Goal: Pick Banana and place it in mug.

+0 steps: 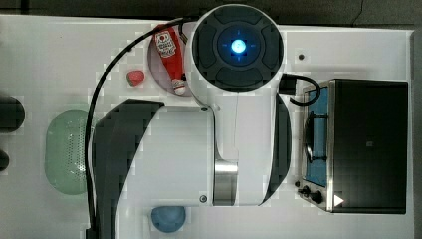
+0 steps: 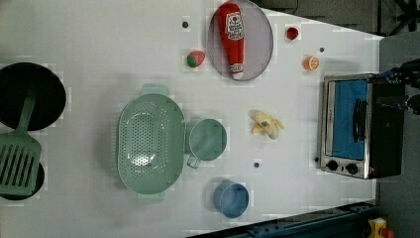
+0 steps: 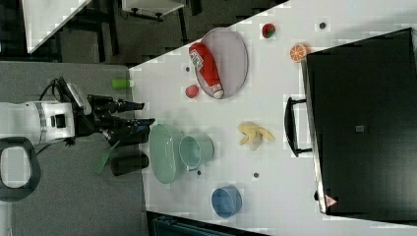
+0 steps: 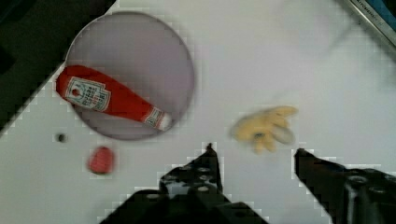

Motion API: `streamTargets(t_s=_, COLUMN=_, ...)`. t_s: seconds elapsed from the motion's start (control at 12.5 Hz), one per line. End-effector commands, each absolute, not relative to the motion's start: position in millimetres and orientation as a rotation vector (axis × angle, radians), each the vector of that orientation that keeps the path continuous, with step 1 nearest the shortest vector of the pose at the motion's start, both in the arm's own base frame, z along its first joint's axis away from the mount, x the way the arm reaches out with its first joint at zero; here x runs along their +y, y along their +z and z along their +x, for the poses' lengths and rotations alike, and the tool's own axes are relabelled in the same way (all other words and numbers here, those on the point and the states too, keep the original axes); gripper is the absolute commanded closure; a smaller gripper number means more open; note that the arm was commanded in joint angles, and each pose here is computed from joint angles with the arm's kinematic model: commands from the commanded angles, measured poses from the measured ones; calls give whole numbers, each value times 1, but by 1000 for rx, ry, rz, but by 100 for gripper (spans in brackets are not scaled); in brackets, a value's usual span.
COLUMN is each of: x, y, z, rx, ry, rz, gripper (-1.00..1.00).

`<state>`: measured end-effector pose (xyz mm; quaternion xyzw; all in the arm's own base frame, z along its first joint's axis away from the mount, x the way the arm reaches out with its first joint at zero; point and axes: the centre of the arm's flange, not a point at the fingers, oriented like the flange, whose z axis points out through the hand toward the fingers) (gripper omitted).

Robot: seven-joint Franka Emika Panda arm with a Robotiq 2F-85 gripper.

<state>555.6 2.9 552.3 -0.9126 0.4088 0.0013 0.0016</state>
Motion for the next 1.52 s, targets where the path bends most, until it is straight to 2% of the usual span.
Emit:
streamTargets(t_s=0.08, x=-31, y=618, z=466, rx=1336, ry=34, rz=-2852, gripper=-59)
streamTargets(t_s=0.24, x=-30, y=613, z=466, rx=1336, ry=49, rz=-2857, gripper=-99)
streamTargets(t_s=0.48, x=-29, y=577, z=470, rx=1339, ry=114, rz=-2873, gripper=-100)
streamTargets(t_s=0.72, x=-28, y=514, z=479, rx=1324, ry=138, rz=-2886, gripper=-100)
streamTargets(t_s=0.88, x=-28, y=467, z=483, rx=1257, ry=120, rz=-2911, gripper=-100)
streamTargets(t_s=1.12, x=-30, y=402, z=486, rx=1198, ry=55, rz=-2921, gripper=-100)
streamTargets(t_s=1.52, x=-32, y=294, z=471, rx=1208, ry=66, rz=-2925, gripper=-100)
